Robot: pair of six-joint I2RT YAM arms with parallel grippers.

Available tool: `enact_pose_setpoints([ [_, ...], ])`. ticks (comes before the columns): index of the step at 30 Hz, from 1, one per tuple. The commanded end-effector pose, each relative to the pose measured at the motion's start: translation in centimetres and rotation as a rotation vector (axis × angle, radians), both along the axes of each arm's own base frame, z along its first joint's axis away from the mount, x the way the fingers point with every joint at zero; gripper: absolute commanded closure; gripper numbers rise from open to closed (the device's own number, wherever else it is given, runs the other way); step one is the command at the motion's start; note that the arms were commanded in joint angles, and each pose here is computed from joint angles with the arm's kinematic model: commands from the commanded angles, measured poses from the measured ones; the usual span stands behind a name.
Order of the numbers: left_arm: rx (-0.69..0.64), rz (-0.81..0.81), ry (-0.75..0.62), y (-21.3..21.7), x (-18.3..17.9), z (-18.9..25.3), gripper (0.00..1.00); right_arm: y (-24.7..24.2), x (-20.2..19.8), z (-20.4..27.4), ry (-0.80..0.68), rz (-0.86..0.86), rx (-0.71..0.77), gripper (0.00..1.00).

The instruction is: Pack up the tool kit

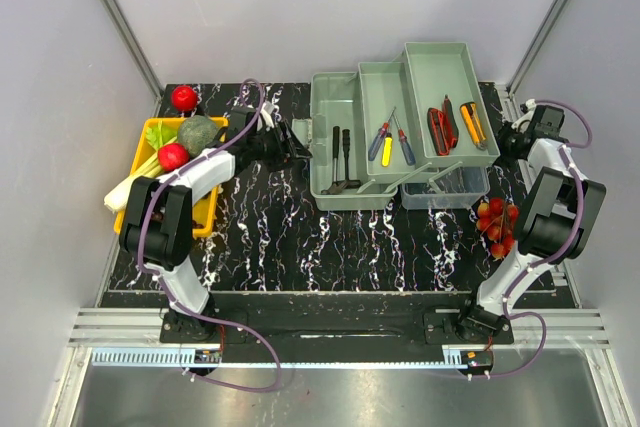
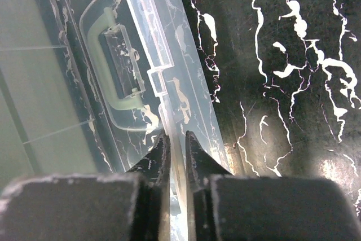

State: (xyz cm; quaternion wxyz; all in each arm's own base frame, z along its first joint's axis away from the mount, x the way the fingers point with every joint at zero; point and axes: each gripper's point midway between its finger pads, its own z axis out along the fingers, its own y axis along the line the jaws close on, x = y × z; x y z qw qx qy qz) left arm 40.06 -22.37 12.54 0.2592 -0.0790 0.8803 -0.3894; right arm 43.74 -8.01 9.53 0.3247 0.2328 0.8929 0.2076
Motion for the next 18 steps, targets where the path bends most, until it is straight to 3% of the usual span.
enact_pose_setpoints([
  [1, -0.024, -0.018, -0.046, -0.2, 0.3, 0.9, 0.34, -0.1, 0.6, 1.2, -0.040, -0.030, -0.003, 0.96],
  [3, 0.001, 0.005, -0.039, 0.3, 0.2, 0.8, 0.35, -0.1, 0.6, 1.7, -0.051, -0.035, -0.006, 1.00],
  [9, 0.120, 0.186, -0.017, 3.5, 0.0, 0.0, 0.38, -1.0, 0.9, 5.1, -0.105, -0.054, -0.066, 1.00],
  [18, 0.174, 0.239, 0.052, 4.3, -0.4, -2.4, 0.38, -1.6, 1.0, 9.0, -0.138, -0.077, -0.204, 1.00],
])
